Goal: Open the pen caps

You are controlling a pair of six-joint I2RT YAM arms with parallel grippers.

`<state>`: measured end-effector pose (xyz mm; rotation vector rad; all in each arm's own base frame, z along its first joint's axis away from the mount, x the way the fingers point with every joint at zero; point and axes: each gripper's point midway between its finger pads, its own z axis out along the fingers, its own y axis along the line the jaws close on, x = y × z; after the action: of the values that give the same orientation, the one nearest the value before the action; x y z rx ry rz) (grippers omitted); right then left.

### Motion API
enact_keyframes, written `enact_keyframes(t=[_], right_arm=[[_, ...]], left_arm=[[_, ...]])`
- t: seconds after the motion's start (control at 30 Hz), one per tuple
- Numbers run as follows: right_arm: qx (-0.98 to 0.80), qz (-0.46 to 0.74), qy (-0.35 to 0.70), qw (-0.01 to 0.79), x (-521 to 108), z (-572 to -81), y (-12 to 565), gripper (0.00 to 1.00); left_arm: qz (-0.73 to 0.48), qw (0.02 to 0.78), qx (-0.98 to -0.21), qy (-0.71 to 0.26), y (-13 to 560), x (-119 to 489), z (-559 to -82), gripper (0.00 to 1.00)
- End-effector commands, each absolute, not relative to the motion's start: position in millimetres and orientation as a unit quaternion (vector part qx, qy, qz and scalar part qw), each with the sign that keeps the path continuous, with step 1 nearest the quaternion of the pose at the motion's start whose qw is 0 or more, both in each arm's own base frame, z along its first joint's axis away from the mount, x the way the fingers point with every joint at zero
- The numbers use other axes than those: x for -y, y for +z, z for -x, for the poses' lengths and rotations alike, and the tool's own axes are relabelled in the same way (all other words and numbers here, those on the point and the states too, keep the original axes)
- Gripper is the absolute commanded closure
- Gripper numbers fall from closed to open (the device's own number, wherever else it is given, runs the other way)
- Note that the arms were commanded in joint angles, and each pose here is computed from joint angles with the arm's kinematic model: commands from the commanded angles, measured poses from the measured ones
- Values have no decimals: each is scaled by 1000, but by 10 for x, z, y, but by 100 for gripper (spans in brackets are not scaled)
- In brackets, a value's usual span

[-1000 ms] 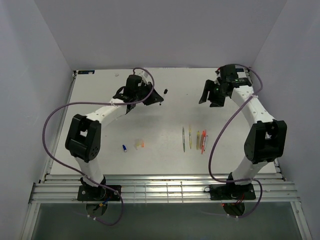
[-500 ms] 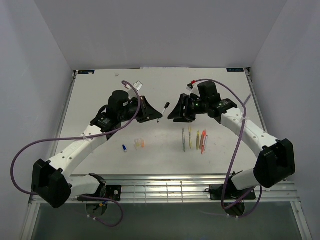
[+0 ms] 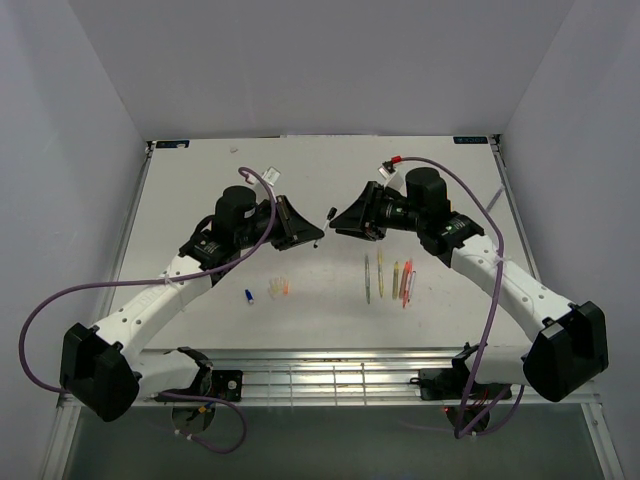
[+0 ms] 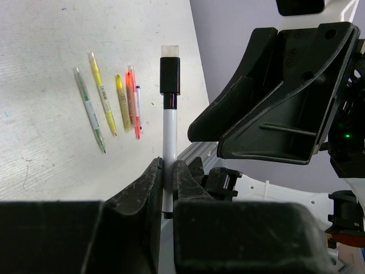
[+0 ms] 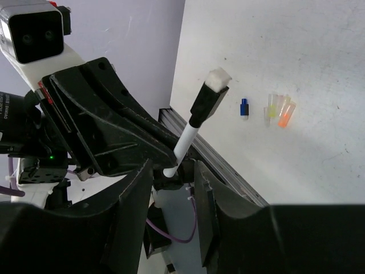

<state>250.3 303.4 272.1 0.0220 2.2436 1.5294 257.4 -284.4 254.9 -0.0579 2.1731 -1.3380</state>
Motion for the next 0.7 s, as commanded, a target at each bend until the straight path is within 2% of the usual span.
enact_keyframes(t=[0.0, 0.3, 0.4, 0.6, 0.67], right_arm=[[-786, -3, 574, 230, -3107, -2561, 2950, 59], [-782, -8, 582, 223, -3210, -2625, 2959, 61], [-783, -7, 583, 218, -3257, -2621, 2944, 65], [-784, -4, 586, 205, -3347, -2572, 2905, 80], [-787, -2, 582, 204, -3355, -2570, 2876, 90]], left_arm=[[22, 305, -800, -517, 2718, 2870, -2560, 100], [19, 310, -795, -521, 2775, 2894, -2549, 100], [17, 311, -794, -523, 2794, 2904, -2550, 100], [18, 309, -791, -527, 2801, 2938, -2569, 100], [15, 308, -791, -528, 2801, 2951, -2577, 100]])
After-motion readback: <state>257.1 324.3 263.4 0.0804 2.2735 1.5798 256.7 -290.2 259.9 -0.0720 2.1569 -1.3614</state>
